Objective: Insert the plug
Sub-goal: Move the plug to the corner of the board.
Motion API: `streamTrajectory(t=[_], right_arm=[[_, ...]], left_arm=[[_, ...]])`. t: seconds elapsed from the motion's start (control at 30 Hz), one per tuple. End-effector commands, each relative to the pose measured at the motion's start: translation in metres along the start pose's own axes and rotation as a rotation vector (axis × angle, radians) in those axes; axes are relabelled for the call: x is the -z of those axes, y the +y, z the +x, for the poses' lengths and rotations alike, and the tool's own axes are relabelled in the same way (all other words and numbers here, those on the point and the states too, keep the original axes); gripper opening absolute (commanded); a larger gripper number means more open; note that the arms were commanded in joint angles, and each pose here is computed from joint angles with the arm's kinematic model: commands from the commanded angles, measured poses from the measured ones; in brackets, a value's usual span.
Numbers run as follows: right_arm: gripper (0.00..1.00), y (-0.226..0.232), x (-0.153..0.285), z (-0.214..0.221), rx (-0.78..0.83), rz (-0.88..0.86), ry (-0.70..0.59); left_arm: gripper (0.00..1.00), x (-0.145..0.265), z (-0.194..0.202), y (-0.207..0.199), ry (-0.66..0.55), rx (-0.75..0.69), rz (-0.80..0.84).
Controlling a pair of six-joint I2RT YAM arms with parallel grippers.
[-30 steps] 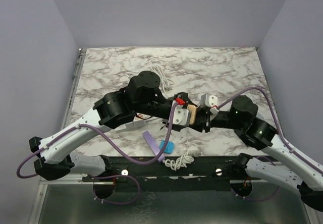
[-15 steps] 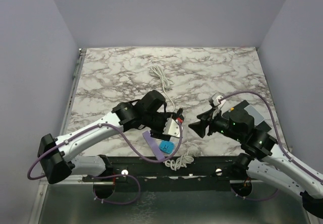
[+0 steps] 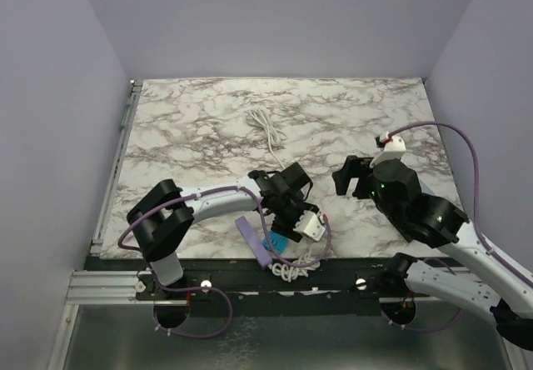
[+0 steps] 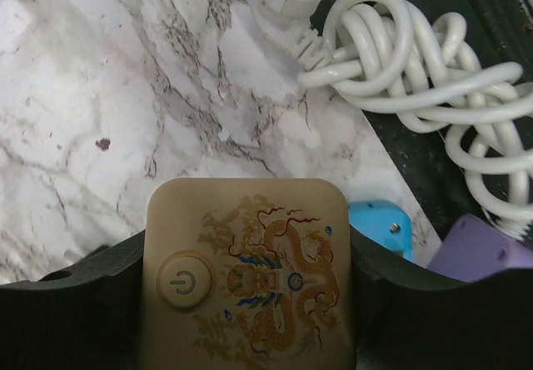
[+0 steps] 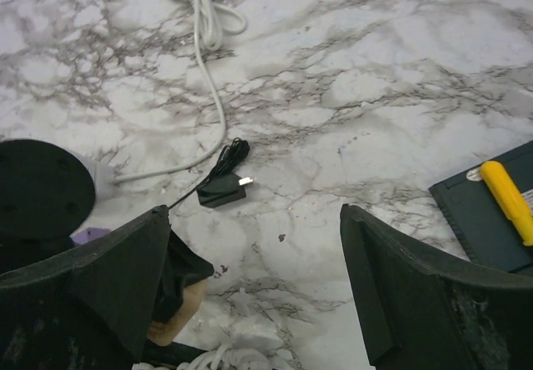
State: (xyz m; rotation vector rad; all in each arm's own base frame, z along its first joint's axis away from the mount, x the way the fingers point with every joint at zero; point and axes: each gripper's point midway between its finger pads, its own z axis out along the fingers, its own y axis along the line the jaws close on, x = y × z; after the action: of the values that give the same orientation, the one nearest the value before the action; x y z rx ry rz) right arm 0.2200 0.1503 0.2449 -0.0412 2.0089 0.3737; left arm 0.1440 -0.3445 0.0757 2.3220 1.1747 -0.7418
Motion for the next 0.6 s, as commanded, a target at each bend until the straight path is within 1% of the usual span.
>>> streamTrajectory(t=[0.0,0.17,0.2,0.23,0.27,0.3,0.33,0.37,0.4,0.43,0.47,0.57], right_arm=[[0.88,-0.037,0.016,-0.015,-0.033,0.204,-0.039],[0.89,-0.039,0.020,-0.020,-0.044,0.203,-0.063],[0.89,-0.039,0.020,-0.020,-0.044,0.203,-0.064],[0.89,-0.040,0.020,-0.020,-0.042,0.204,-0.063],[0.89,-0.040,0.020,-0.019,-0.039,0.208,-0.062],[0.89,-0.041,0.019,-0.018,-0.037,0.211,-0.059],[0.90,-0.041,0.018,-0.016,-0.035,0.212,-0.055],[0.90,-0.040,0.017,-0.014,-0.034,0.210,-0.051],[0.90,-0.040,0.015,-0.012,-0.035,0.209,-0.046],[0.91,-0.039,0.014,-0.010,-0.034,0.204,-0.041],[0.91,-0.038,0.012,-0.008,-0.035,0.198,-0.038],[0.93,-0.036,0.009,-0.002,-0.032,0.189,-0.026]], left_arm=[[0.00,-0.021,-0.020,0.026,-0.076,-0.131,-0.007],[0.00,-0.041,-0.012,0.041,-0.076,-0.151,-0.033],[0.02,-0.044,-0.012,0.045,-0.074,-0.148,-0.039],[0.07,-0.045,-0.012,0.049,-0.071,-0.147,-0.045],[0.16,-0.046,-0.012,0.052,-0.067,-0.149,-0.052],[0.30,-0.046,-0.012,0.056,-0.065,-0.153,-0.062],[0.51,-0.045,-0.012,0.058,-0.064,-0.159,-0.070],[0.69,-0.044,-0.013,0.060,-0.061,-0.164,-0.077],[0.77,-0.042,-0.013,0.062,-0.058,-0.167,-0.086],[0.92,-0.039,-0.014,0.065,-0.058,-0.167,-0.097],[0.98,-0.033,-0.015,0.067,-0.059,-0.164,-0.111],[0.99,-0.009,-0.022,0.071,-0.074,-0.150,-0.161]])
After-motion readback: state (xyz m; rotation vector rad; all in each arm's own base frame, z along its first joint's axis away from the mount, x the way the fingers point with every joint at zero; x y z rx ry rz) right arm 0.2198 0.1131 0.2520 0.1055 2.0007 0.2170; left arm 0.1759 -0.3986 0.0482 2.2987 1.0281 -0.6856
